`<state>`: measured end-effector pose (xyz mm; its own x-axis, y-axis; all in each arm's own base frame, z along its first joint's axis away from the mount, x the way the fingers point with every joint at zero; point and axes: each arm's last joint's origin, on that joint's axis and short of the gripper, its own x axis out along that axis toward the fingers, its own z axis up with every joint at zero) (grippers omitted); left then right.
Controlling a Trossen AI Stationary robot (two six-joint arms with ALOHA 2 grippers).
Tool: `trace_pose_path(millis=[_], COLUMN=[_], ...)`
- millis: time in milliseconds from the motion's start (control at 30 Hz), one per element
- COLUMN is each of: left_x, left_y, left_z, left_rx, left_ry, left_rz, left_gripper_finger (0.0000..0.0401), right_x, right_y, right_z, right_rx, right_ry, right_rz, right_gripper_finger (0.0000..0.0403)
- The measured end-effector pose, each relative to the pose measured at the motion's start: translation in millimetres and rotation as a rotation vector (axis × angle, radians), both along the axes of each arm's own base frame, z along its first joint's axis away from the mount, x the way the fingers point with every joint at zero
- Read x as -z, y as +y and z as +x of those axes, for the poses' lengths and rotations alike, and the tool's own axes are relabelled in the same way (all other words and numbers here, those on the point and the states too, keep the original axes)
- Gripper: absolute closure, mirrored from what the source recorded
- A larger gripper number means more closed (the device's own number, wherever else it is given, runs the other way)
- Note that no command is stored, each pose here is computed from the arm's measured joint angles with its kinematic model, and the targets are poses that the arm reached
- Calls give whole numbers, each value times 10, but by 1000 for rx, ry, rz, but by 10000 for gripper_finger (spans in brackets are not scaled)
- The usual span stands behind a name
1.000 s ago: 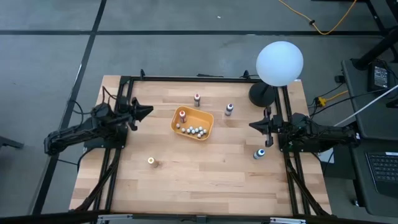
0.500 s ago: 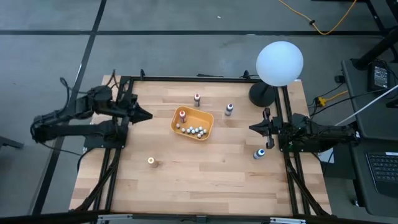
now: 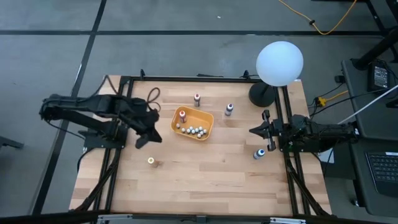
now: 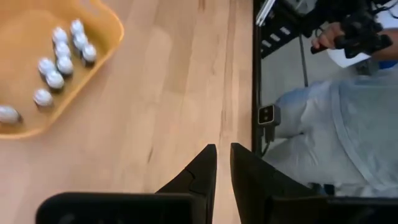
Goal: Pick & Place food coloring
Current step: Put the large yellow food coloring bottle into the yellow bin
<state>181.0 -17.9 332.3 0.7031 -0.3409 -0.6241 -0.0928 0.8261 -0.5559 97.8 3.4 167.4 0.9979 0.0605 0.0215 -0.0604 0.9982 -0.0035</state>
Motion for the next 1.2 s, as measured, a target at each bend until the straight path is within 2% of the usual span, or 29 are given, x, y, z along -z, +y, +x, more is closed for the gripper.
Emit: trace_pose_path(millis=[233,367,533,600,733,833,967,1033,1200], left_x=[82,80,118,112,-5,-117,-153,-136,-56], left_y=[-230,-401,-541,-574,-605,-642,-722,-761,-823], left_z=[92,18,-144,-200,-299,-345,-314,-268,-173], left_rx=[-22,-18,-113,-153,-255,-268,-196,-136,-21], left_ry=[138,205,378,396,287,223,200,187,196], left_rz=[-140,-213,-299,-306,-288,-244,-171,-102,2], left_gripper_finger=[366,368,368,368,368,373,389,397,391], right_x=[1,0,0,0,0,0,1,1,1], right_y=[2,2,2,2,2,2,2,2,2], right_z=[0,0,0,0,0,0,0,0,0], right_rx=[-4,-6,-6,-6,-6,-6,-6,-6,-6], right_ry=[-6,-6,-7,-6,-7,-6,-6,-6,-6], right_rz=[-108,-107,-108,-107,-108,-107,-108,-107,-107], right_gripper_finger=[397,396,396,396,395,395,395,395,395])
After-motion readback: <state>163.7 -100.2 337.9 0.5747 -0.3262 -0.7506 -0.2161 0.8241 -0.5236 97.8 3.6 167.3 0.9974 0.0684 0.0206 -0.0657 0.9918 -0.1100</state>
